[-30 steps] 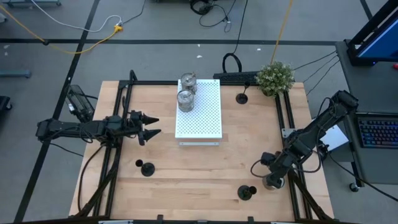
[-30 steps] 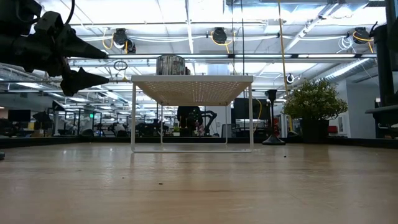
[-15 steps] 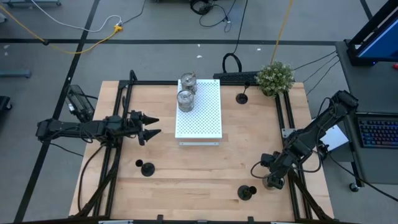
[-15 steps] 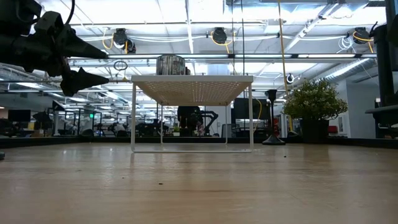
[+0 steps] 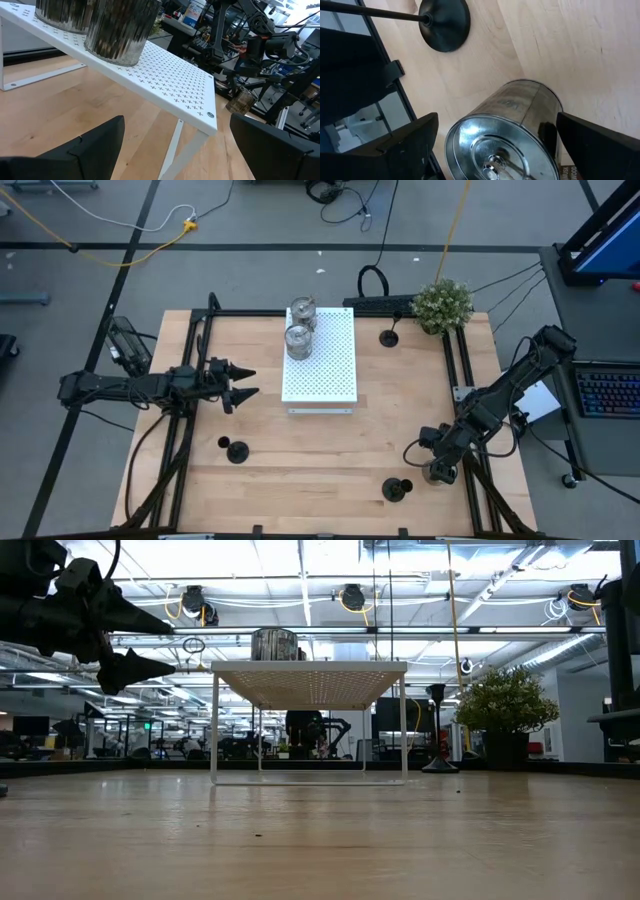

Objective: Pick & Place candle stick holders
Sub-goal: Put the silver scented candle on the shelf

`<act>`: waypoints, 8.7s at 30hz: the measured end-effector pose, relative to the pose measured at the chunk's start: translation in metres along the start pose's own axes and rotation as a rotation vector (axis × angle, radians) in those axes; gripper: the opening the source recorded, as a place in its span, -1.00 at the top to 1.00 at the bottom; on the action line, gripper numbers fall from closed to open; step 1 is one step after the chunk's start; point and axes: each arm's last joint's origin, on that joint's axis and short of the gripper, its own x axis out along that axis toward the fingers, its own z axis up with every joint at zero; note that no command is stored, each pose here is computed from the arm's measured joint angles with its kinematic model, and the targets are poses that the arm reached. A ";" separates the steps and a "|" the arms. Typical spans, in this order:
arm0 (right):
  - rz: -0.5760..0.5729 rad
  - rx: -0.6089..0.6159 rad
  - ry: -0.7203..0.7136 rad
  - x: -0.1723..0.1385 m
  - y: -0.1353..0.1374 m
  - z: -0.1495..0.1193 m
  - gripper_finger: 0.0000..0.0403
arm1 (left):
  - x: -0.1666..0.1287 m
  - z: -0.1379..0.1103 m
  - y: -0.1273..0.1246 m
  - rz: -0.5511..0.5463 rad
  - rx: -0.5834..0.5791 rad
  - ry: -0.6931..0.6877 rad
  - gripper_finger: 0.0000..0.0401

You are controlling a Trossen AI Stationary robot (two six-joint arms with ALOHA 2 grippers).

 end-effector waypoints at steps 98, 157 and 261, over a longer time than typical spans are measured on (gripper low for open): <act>-0.217 -0.147 0.006 0.004 -0.009 -0.059 -0.97 | 0.000 0.000 0.000 0.000 -0.013 0.000 -0.82; -0.158 0.001 -0.181 0.029 -0.027 -0.033 -0.97 | 0.000 0.000 0.000 0.000 -0.013 0.000 -0.82; 0.028 -0.146 -0.248 -0.051 -0.020 -0.035 -0.97 | 0.000 -0.001 -0.001 -0.038 -0.015 0.019 -0.82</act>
